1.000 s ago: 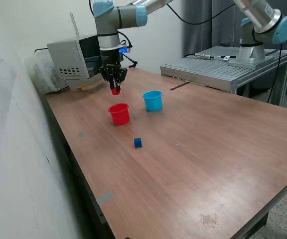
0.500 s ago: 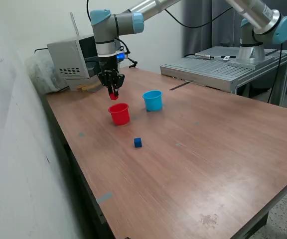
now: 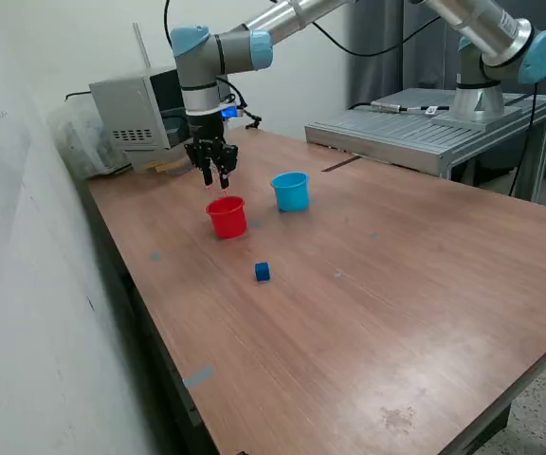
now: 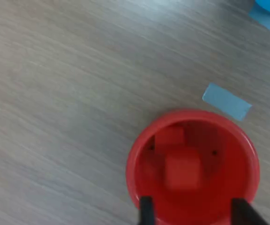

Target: Place red objects in the red bin, and blue objects in the blue bin.

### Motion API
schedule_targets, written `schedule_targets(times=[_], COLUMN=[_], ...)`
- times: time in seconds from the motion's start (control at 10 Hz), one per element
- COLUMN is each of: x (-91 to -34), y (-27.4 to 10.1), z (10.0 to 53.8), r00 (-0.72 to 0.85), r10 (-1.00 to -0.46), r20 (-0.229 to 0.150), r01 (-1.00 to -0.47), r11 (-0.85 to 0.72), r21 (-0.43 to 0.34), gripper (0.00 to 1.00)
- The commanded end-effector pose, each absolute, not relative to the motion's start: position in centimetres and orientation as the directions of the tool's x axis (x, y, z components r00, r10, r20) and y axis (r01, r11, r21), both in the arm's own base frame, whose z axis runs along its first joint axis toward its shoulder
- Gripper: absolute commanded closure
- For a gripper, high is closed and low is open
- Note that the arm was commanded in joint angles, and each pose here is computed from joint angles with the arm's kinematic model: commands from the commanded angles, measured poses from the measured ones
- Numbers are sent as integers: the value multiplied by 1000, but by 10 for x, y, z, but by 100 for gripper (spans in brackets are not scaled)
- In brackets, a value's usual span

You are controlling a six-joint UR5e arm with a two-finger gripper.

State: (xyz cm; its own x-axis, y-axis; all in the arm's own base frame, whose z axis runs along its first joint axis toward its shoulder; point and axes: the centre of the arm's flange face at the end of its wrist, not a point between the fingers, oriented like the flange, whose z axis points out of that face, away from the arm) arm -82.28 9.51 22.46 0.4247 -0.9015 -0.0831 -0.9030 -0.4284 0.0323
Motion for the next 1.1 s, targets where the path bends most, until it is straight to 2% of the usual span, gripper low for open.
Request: schedule_targets(times=[0.0, 0.3, 0.6, 0.7, 0.8, 1.0], x=[-823, -827, -824, -822, -822, -819], y=[91, 43, -53, -75, -98, -119], z=[223, 221, 219, 220, 221, 222], r00=[436, 499, 711, 751, 822, 891], r10=[-896, -863, -699, -657, -569, -452], r20=[-82, -81, -78, -73, -28, -27], r01=[-898, -864, -700, -657, -565, -447], r11=[-439, -503, -714, -754, -820, -887], r21=[30, 30, 16, 26, 97, 118], gripper=[0, 0, 0, 0, 0, 0])
